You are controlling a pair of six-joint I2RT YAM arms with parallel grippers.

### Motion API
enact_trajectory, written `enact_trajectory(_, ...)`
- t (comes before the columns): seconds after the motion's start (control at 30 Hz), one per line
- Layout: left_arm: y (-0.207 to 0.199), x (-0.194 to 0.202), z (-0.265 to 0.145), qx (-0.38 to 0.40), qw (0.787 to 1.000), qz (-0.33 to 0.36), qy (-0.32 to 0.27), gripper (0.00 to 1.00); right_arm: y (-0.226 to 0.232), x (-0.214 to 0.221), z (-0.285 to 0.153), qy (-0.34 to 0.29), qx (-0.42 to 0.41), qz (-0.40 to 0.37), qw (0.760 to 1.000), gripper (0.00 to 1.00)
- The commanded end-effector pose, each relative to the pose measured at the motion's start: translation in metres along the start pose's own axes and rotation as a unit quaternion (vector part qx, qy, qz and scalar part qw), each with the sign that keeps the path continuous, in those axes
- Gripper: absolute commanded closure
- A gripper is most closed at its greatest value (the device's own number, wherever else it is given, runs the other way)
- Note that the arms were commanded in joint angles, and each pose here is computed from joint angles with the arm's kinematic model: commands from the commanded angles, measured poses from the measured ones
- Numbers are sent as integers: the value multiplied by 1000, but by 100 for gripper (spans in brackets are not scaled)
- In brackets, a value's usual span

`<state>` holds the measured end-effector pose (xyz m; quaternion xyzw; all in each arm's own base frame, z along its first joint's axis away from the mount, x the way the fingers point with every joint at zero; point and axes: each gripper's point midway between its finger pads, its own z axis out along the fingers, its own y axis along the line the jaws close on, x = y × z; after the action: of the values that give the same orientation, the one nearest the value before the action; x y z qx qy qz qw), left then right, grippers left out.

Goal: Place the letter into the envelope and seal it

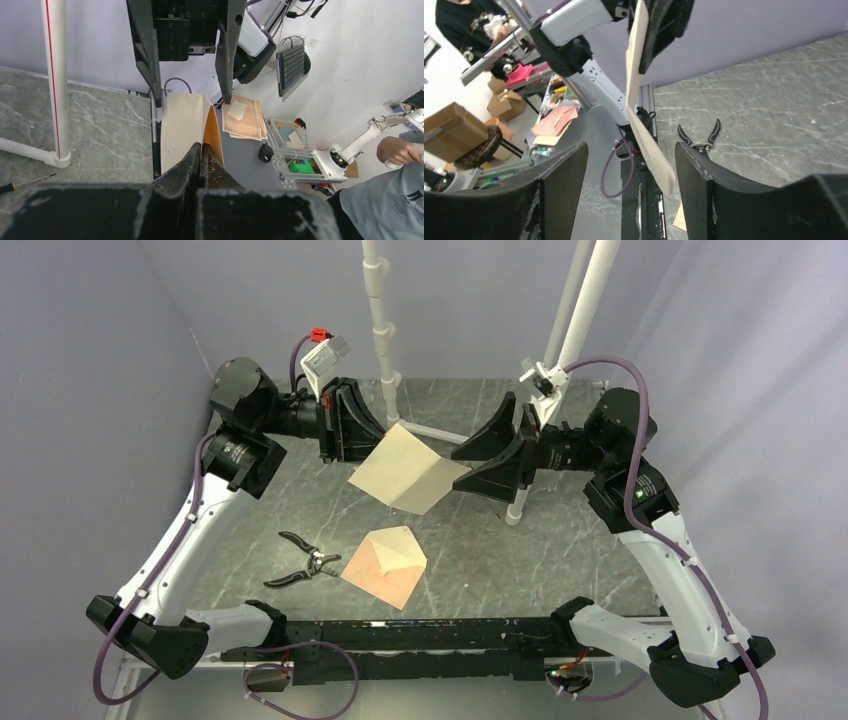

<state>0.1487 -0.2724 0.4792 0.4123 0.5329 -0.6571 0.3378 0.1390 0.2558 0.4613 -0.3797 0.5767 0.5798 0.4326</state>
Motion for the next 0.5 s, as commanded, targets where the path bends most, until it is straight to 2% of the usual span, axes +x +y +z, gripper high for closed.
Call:
enact_trajectory(0.0, -15, -7, -1, 22, 999, 32, 0, 97, 25, -7, 0, 5, -68, -42, 997, 36)
enact_trajectory(0.07, -16, -9, -1, 23, 999, 34, -3, 98, 27, -7, 2, 10, -77, -38, 996, 43)
enact_trajectory(0.2, -20, -12, -1, 30, 999, 33, -9, 98, 21, -13, 8, 8, -68, -24, 997, 49)
enact_trajectory(0.27, -21, -12, -1, 32, 999, 36, -10, 97, 21, -18, 9, 5, -67, -22, 997, 64)
enact_trajectory(0.37, -20, -12, -1, 22, 999, 35, -11, 98, 23, -26, 10, -4, -65, -28, 997, 93)
enact_trajectory(0.4, -17, -12, -1, 13, 999, 29, -12, 94, 23, -29, 10, -9, -61, -31, 998, 100)
enact_trajectory(0.47, -5, -12, -2, -33, 999, 7, -15, 74, 26, -34, 7, -23, -53, -42, 997, 100)
